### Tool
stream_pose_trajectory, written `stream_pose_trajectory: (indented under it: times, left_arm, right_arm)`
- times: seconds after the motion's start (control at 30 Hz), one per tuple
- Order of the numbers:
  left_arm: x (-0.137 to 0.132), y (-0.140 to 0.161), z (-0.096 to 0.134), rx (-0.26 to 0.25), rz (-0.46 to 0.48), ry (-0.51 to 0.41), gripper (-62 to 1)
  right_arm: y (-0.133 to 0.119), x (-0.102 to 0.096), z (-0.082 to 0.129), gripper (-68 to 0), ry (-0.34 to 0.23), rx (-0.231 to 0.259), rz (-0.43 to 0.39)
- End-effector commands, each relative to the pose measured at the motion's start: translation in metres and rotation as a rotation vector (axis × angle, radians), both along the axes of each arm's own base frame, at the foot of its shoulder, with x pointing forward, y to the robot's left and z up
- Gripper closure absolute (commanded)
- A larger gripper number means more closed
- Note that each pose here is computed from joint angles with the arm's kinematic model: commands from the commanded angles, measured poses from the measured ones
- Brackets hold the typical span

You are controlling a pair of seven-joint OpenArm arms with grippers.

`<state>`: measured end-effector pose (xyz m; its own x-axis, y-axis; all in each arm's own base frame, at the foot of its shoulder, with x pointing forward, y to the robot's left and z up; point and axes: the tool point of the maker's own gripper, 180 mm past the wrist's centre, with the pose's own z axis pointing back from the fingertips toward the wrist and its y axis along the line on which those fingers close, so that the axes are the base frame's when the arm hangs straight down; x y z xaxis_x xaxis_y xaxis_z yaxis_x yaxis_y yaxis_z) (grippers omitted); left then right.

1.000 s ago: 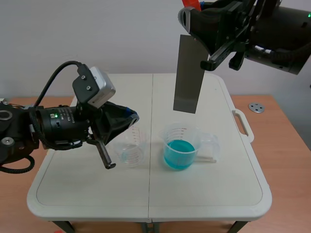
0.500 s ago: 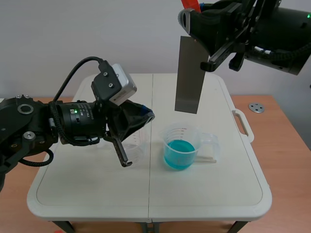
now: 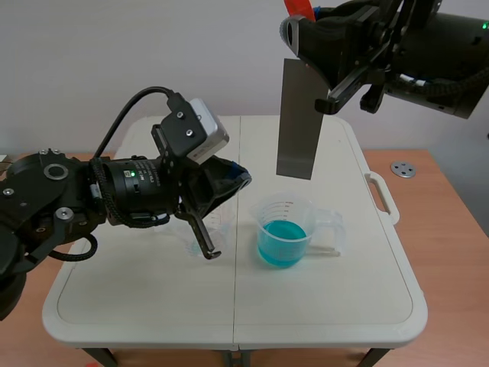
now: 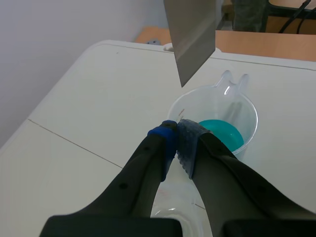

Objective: Hold the metal plate by the orange handle, dip it into the blue solution, take it out and point at it, then put the plate back in the beaker on the left.
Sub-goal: 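Point at the plate with the left hand, then lower the plate into the blue solution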

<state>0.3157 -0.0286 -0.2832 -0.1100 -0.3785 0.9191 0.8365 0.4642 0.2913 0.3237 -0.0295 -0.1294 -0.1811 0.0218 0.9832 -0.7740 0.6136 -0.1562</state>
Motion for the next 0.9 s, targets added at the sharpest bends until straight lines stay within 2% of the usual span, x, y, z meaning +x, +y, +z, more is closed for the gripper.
stream_pose_trajectory:
  times: [0.0,0.3,0.6,0.73,0.87]
  left_arm:
    - [0.007,-0.002,0.011,-0.033,0.015,-0.024,-0.6]
    - [0.015,-0.001,0.011,-0.036,0.040,-0.030,-0.6]
    - [0.019,0.005,0.009,-0.014,0.059,-0.028,-0.6]
    - [0.030,0.036,0.007,0.016,0.138,-0.024,-0.6]
    - [0.031,0.092,0.008,0.040,0.242,-0.026,-0.6]
  right_arm:
    - [0.000,-0.001,0.014,-1.3,-0.038,0.020,0.004]
    - [0.000,-0.001,0.013,-1.3,-0.036,0.018,0.003]
    - [0.000,-0.001,0.013,-1.3,-0.036,0.018,0.003]
    - [0.000,-0.001,0.013,-1.3,-0.036,0.018,0.003]
    - [0.000,-0.001,0.013,-1.3,-0.036,0.018,0.003]
